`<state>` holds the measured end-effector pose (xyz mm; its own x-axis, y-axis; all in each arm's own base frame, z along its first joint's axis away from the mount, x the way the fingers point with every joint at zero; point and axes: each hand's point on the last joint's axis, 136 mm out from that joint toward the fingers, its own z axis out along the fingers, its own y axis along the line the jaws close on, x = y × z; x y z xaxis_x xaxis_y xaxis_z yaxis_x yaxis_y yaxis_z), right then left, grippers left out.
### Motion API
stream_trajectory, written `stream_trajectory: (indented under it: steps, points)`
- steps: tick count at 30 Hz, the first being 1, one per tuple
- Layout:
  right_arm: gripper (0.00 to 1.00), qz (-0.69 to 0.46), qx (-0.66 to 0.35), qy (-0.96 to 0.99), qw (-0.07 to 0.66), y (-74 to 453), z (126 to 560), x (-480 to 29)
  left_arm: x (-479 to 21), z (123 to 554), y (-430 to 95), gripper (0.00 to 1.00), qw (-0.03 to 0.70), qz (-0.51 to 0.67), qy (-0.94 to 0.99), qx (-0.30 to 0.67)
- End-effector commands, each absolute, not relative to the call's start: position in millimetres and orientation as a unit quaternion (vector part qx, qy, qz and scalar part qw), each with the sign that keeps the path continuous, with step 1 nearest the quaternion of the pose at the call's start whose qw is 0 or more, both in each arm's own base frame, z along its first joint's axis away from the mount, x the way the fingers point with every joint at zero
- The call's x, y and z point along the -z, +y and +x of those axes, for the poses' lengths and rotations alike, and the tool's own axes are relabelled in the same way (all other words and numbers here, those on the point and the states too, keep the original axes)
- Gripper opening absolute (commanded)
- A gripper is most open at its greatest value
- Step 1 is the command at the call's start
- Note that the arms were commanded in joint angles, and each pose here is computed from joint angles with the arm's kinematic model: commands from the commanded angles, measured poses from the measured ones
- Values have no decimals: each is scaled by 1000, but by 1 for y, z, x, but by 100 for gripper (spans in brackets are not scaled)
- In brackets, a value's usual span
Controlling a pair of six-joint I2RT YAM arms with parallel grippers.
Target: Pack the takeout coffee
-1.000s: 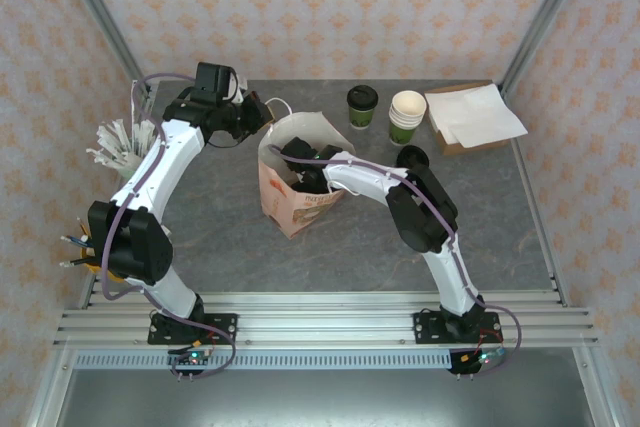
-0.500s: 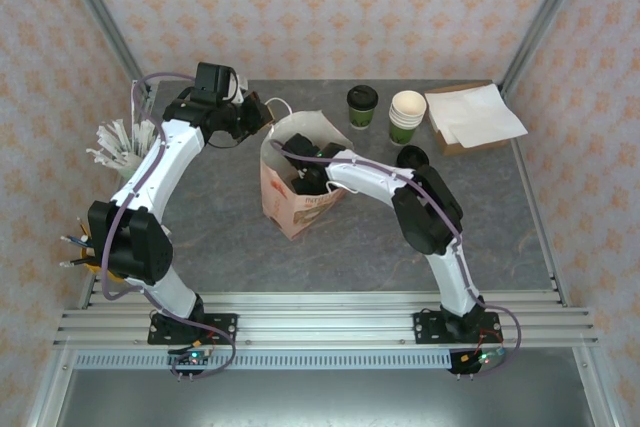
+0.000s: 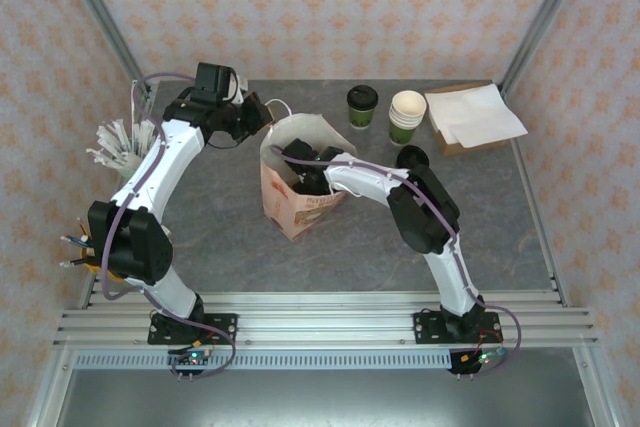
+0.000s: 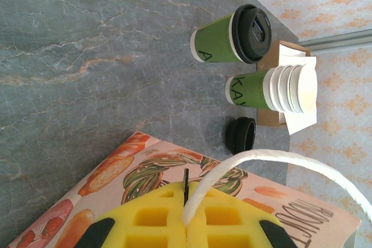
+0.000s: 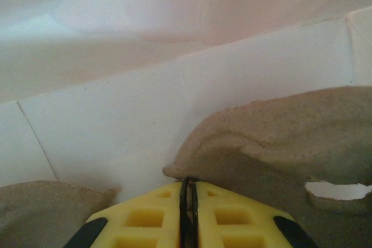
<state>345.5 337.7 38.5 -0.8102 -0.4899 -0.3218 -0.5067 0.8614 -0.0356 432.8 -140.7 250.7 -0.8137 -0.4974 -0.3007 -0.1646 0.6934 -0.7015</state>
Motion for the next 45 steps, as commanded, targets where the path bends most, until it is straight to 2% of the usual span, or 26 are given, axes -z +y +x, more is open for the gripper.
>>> stream_trajectory:
  steps: [1, 4, 9, 13, 21, 22, 23, 26, 32, 36, 41, 45]
  points:
    - [19, -244, -51, 939, 236, 352, 364, -94, -254, 433, -150, 0, 248, -153, 886, 361]
    - [27, -232, -71, 928, 284, 358, 371, -120, -264, 430, -157, 0, 273, -107, 885, 361]
    - [42, -229, -140, 881, 389, 367, 372, -168, -297, 421, -169, 0, 362, 8, 875, 322]
    - [54, -252, -159, 848, 439, 366, 359, -178, -314, 410, -179, 0, 429, 62, 850, 300]
    - [69, -221, -188, 800, 525, 351, 355, -242, -307, 392, -176, 0, 461, 97, 840, 270]
    - [95, -215, -186, 796, 534, 345, 353, -253, -311, 389, -174, 0, 478, 102, 832, 261]
    - [99, -212, -185, 793, 541, 340, 351, -263, -315, 387, -172, 0, 495, 107, 824, 254]
    - [99, -200, -158, 802, 541, 323, 348, -281, -322, 381, -168, 0, 529, 116, 805, 245]
    - [99, -196, -169, 795, 549, 316, 340, -295, -306, 381, -167, 0, 484, 116, 836, 231]
    - [99, -326, -148, 813, 459, 336, 322, -248, -303, 389, -176, 0, 441, 111, 855, 249]
    - [99, -324, -167, 776, 514, 333, 317, -236, -319, 371, -201, 0, 520, 149, 796, 273]
    - [99, -358, -86, 766, 528, 326, 312, -217, -317, 345, -204, 0, 558, 153, 772, 264]
